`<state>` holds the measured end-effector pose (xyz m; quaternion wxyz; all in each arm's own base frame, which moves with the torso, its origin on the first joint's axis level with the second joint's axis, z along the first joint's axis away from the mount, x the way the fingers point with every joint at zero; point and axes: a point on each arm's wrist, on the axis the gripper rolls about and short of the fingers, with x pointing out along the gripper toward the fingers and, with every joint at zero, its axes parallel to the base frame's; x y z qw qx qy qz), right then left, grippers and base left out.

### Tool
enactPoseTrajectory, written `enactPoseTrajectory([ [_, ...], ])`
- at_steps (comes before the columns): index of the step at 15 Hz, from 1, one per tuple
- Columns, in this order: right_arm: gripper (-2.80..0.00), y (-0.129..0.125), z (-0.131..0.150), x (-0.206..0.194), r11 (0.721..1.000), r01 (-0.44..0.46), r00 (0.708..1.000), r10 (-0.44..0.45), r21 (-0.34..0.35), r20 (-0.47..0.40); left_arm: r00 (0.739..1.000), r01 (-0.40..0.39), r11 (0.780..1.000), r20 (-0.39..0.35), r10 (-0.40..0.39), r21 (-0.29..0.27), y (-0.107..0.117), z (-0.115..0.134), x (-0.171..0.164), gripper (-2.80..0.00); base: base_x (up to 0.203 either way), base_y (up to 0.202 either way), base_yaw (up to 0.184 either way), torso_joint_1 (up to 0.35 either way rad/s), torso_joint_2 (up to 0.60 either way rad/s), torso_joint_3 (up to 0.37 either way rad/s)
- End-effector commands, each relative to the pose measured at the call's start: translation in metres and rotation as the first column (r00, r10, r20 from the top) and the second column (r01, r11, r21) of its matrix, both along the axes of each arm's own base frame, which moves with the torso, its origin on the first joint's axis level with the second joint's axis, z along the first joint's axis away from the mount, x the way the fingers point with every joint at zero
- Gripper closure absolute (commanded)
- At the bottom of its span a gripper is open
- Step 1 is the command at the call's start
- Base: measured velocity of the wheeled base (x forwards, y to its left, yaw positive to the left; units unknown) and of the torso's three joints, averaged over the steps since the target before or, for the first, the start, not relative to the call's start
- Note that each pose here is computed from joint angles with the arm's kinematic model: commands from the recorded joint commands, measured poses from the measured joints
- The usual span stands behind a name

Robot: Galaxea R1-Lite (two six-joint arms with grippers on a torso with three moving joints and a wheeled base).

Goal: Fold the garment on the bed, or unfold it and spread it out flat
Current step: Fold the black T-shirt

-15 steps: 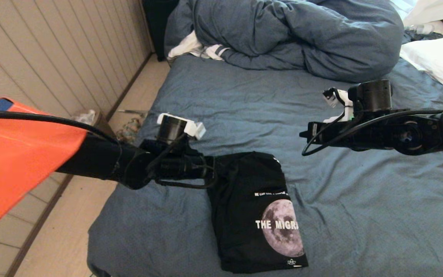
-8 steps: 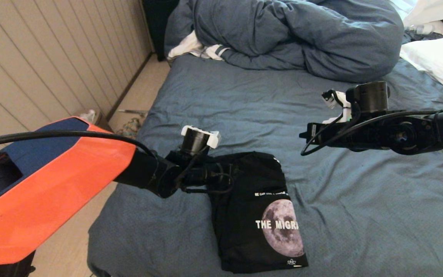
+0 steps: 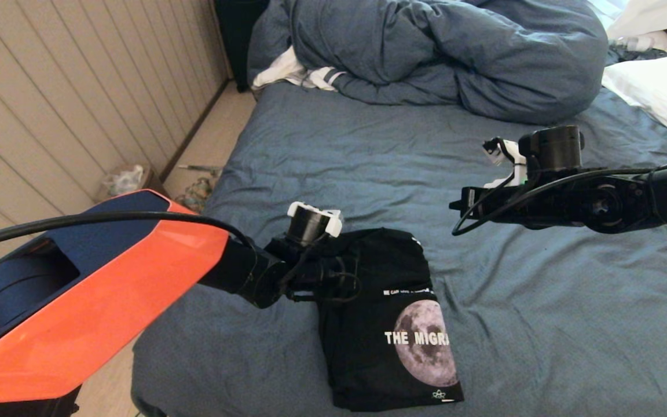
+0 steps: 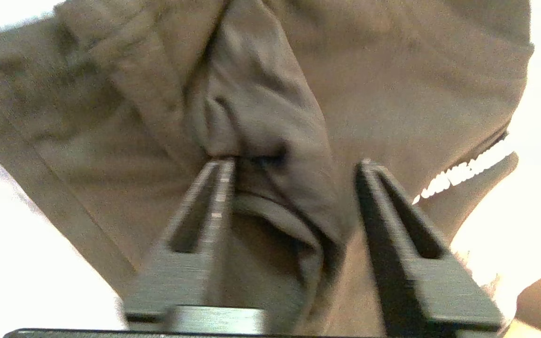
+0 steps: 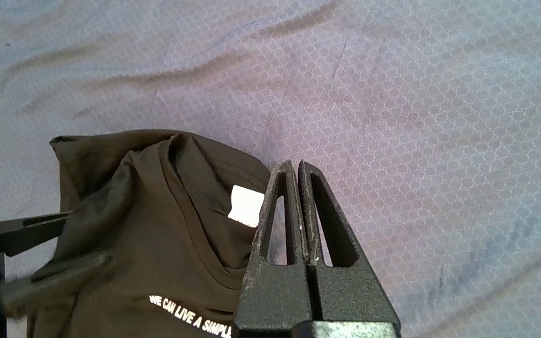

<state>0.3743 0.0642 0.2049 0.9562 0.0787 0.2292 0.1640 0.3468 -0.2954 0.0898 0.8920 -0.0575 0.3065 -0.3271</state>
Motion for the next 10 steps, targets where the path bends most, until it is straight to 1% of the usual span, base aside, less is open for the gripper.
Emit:
enactPoseTrajectory([
  [1, 0.00, 0.001, -0.002, 0.000, 1.000, -0.003, 1.000, 0.003, 0.001, -0.006, 1.000, -0.005, 1.000, 0.007, 0.005, -0.011, 0.000, 0.003, 0.002, 0.00, 0.000, 0.000, 0.000, 0.000, 0.00, 0.000],
  [4, 0.00, 0.002, -0.003, 0.000, 1.000, -0.007, 1.000, 0.007, -0.001, -0.007, 1.000, -0.027, 0.999, 0.013, 0.028, -0.018, 0.007, 0.008, 0.005, 0.00, 0.000, 0.000, 0.000, 0.000, 0.00, 0.000],
  [6, 0.00, 0.002, -0.003, 0.000, 1.000, -0.008, 1.000, 0.008, -0.001, -0.008, 0.997, -0.077, 0.997, 0.026, 0.077, -0.004, 0.014, 0.008, 0.009, 0.00, 0.000, 0.000, 0.000, 0.000, 0.00, 0.000],
  [8, 0.00, 0.002, -0.003, 0.000, 1.000, -0.008, 1.000, 0.008, -0.001, -0.009, 0.993, -0.114, 0.993, 0.028, 0.114, -0.003, 0.026, 0.010, 0.017, 0.00, 0.000, 0.000, 0.000, 0.000, 0.00, 0.000],
  [10, 0.00, 0.002, -0.003, 0.000, 1.000, -0.007, 1.000, 0.007, -0.001, -0.007, 0.989, -0.140, 0.990, 0.040, 0.141, -0.017, 0.038, 0.021, 0.020, 0.00, 0.000, 0.000, 0.000, 0.000, 0.00, 0.000],
])
